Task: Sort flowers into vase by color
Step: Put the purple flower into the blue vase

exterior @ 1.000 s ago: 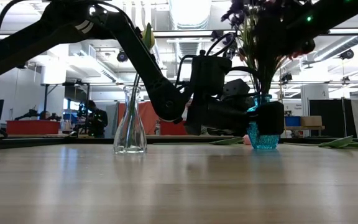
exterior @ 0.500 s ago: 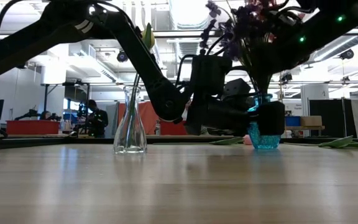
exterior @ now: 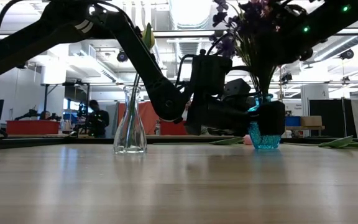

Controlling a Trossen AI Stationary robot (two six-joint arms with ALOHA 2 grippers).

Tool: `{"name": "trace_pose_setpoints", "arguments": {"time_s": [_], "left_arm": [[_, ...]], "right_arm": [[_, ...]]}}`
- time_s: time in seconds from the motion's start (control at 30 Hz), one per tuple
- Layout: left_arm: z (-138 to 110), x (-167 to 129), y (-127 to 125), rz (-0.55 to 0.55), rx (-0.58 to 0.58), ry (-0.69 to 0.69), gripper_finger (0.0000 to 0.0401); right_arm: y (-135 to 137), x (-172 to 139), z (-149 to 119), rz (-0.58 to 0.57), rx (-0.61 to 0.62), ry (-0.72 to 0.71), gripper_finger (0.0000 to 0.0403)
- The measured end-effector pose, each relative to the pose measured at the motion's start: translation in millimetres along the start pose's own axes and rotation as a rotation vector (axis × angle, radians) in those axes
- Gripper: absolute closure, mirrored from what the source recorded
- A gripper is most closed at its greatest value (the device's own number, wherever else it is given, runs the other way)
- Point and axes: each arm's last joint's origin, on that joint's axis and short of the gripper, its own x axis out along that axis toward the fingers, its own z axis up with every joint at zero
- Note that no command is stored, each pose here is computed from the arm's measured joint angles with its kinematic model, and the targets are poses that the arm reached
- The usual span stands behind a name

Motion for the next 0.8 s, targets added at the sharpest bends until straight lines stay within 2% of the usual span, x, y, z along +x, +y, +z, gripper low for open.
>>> {"name": "trace_pose_setpoints", "arguments": {"time_s": [0.23,0.4,0.8], "left_arm": [[-11,-1,1,0.006,0.021,0.037,0.0083],[-5,0,1,0.005,0.004,0.014,0.0073],[4,-4,-6,-0.006,0.0,0.005,0.0066]], "right_arm": [[-10,-8,9,0.071,0.059,-0.015,0.0233],[-16,-14,14,0.116,0.102,-0.027,0.0205],[-34,-28,22,0.276,0.181,-0.023,0.0193]]}}
